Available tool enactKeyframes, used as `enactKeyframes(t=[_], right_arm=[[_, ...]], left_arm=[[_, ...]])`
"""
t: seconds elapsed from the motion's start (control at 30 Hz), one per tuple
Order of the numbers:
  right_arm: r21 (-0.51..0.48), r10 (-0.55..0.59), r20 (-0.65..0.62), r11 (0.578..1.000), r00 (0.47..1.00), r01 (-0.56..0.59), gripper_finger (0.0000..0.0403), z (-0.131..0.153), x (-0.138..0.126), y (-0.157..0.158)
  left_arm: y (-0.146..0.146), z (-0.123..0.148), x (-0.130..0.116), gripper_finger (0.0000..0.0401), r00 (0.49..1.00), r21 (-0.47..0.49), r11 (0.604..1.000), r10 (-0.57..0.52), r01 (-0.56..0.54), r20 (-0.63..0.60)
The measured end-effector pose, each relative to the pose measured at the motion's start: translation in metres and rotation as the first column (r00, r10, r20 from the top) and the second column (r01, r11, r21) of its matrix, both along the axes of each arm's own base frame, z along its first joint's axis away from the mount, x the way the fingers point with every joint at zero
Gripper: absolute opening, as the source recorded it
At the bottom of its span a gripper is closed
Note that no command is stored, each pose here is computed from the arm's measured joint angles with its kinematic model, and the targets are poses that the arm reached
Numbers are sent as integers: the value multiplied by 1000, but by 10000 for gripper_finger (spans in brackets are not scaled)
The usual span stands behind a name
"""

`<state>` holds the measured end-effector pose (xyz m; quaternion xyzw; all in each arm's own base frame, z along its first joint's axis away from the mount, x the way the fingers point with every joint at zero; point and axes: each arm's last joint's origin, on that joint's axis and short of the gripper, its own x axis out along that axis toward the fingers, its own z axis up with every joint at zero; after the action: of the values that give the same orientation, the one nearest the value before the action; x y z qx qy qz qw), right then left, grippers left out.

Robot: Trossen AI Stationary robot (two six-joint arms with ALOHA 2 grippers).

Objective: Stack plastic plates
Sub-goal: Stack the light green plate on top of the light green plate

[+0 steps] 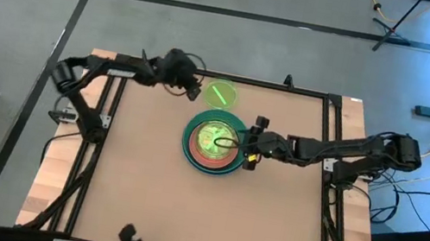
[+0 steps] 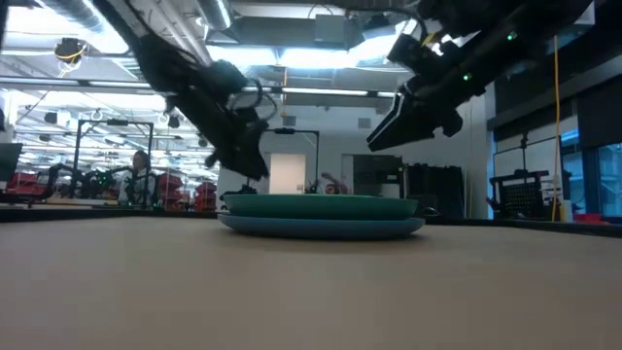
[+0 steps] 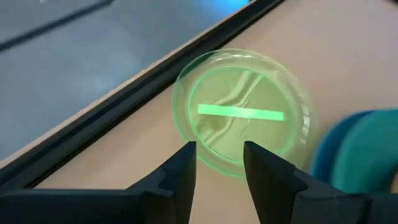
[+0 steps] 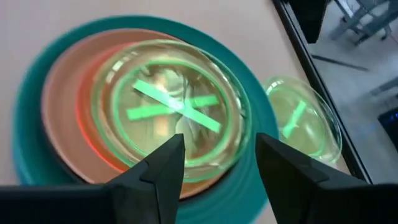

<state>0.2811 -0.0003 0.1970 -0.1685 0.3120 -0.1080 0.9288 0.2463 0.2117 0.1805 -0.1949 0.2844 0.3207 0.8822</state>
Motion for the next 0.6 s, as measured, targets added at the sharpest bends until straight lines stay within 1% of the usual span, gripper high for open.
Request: enactKeyframes(t=[0.13,0.27,0.47,0.6], right_arm=[[4,-32,-21,999,999,32,190,-2,-1,-10],[4,-57,-34,998,998,57,190,-3,-2,-17],[9,-61,-38,998,997,62,190,-6,-4,-20],[9,-61,-35,998,998,62,190,-8,-5,-20]], left_arm=[[27,-13,14,128,999,-71,997,0,-3,-41],[46,-26,27,128,992,-152,988,-26,7,-122],[68,-35,42,128,988,-207,978,-37,6,-148],[78,-43,47,128,973,-213,976,-8,-42,-231]])
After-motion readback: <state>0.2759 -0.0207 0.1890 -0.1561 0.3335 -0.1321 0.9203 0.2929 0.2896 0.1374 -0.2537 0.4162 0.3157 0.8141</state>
